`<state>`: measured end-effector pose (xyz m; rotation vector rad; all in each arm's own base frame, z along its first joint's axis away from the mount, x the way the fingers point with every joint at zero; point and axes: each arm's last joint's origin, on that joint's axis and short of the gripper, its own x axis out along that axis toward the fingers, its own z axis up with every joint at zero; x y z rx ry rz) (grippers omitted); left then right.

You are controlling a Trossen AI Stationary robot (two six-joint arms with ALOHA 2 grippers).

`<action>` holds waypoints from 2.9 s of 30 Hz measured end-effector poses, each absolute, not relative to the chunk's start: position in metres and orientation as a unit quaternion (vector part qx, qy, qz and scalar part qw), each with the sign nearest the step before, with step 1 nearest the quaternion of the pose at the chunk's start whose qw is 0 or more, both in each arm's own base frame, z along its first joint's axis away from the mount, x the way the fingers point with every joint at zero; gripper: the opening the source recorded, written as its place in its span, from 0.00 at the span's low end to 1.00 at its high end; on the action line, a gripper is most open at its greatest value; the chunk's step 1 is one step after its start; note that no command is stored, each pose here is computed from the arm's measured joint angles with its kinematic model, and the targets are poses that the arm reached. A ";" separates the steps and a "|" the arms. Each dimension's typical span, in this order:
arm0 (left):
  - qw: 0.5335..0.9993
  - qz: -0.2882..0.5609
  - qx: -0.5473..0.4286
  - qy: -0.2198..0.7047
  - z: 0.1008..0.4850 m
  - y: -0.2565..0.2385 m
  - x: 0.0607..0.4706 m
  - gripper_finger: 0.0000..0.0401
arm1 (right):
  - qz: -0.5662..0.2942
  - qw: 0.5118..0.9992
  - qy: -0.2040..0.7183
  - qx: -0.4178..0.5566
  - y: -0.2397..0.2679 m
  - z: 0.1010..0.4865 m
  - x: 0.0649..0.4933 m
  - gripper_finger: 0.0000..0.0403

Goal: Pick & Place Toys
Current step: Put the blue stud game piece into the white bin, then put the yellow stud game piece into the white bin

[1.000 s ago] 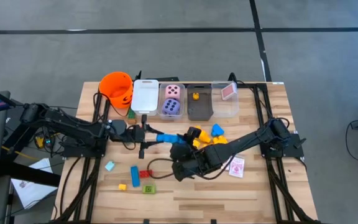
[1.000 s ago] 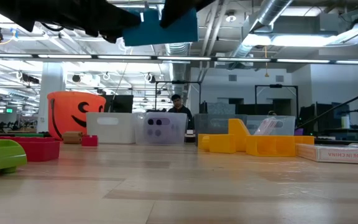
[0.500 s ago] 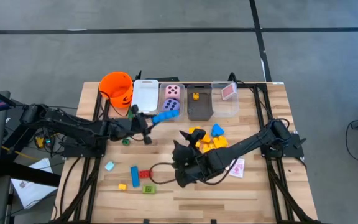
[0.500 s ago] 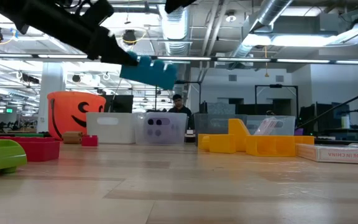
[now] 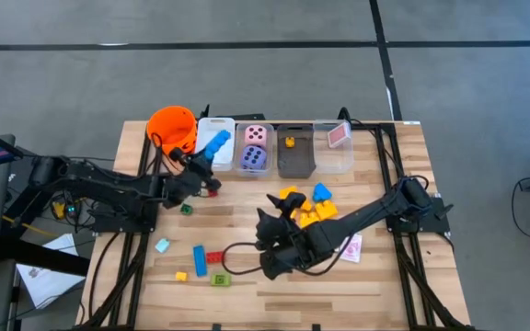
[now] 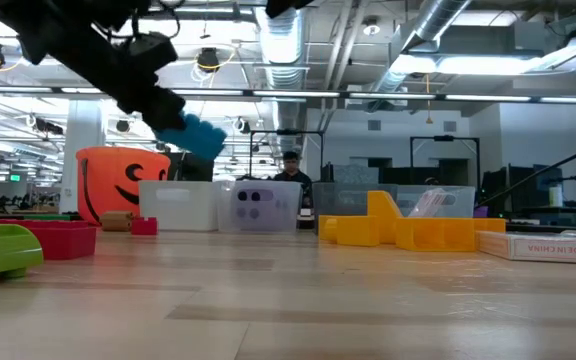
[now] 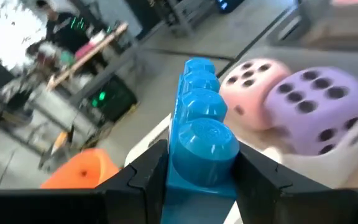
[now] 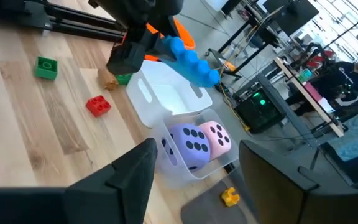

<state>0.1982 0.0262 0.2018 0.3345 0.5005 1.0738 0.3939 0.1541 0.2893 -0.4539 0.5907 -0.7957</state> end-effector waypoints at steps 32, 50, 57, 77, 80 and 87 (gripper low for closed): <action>0.846 0.456 -0.085 0.263 0.183 0.066 0.188 0.64 | -0.374 0.856 0.287 -0.211 0.152 0.289 0.395 0.56; 0.923 0.112 -0.086 0.358 0.177 0.017 0.198 0.59 | -0.368 0.857 0.294 -0.210 0.152 0.288 0.395 0.56; 0.936 0.026 -0.074 0.343 0.180 -0.010 0.202 0.57 | -0.311 0.869 0.338 -0.187 0.155 0.284 0.393 0.56; 0.987 -0.057 -0.025 0.147 0.215 -0.039 0.218 0.57 | -0.423 0.814 0.295 -0.269 0.144 0.235 0.288 0.55; 0.988 -0.056 -0.026 0.141 0.216 -0.039 0.218 0.57 | -0.415 0.829 0.317 -0.200 0.127 0.202 0.284 0.54; 0.991 -0.057 -0.012 0.118 0.220 -0.039 0.219 0.57 | -0.123 0.937 0.313 -0.098 0.110 0.156 0.305 0.51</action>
